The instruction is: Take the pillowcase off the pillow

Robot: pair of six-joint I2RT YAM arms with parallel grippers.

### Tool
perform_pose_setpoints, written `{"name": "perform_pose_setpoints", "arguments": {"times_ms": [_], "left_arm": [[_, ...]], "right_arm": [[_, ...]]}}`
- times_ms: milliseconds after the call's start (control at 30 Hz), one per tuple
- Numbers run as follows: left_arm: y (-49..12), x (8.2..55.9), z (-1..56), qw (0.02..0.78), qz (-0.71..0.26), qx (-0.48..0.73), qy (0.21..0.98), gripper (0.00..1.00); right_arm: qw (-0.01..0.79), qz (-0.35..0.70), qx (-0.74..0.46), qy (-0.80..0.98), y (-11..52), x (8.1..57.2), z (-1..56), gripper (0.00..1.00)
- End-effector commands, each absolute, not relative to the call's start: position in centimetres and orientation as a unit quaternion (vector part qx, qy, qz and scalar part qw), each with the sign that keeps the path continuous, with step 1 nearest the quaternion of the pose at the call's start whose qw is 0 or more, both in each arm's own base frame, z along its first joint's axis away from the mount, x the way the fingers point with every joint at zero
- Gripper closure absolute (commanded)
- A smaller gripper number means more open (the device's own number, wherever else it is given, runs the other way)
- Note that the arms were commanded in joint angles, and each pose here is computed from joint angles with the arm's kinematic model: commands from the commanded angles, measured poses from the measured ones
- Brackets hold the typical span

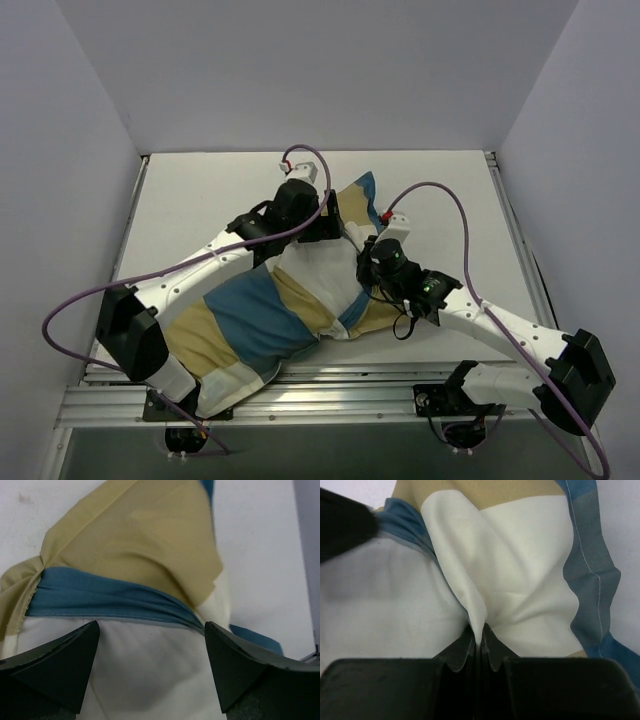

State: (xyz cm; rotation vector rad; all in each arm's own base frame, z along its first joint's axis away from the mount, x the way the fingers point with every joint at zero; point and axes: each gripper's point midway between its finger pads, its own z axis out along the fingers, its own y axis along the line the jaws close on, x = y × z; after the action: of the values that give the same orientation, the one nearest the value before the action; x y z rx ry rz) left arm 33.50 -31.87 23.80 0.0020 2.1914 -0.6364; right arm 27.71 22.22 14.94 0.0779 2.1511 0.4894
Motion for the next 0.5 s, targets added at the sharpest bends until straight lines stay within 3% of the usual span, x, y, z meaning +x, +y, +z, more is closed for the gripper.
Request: {"name": "perform_pose_setpoints", "arguments": {"times_ms": [0,467], "left_arm": [[-32.1,32.6,21.0,0.389,-0.231,0.004,0.892,0.05],[-33.1,28.8,14.8,0.340,-0.253,0.016,0.906,0.02]], "right_arm": [[0.418,0.249,0.059,0.872,24.4,24.5,15.0,1.00],[0.433,0.172,0.074,0.882,20.7,25.1,14.7,1.00]]}}
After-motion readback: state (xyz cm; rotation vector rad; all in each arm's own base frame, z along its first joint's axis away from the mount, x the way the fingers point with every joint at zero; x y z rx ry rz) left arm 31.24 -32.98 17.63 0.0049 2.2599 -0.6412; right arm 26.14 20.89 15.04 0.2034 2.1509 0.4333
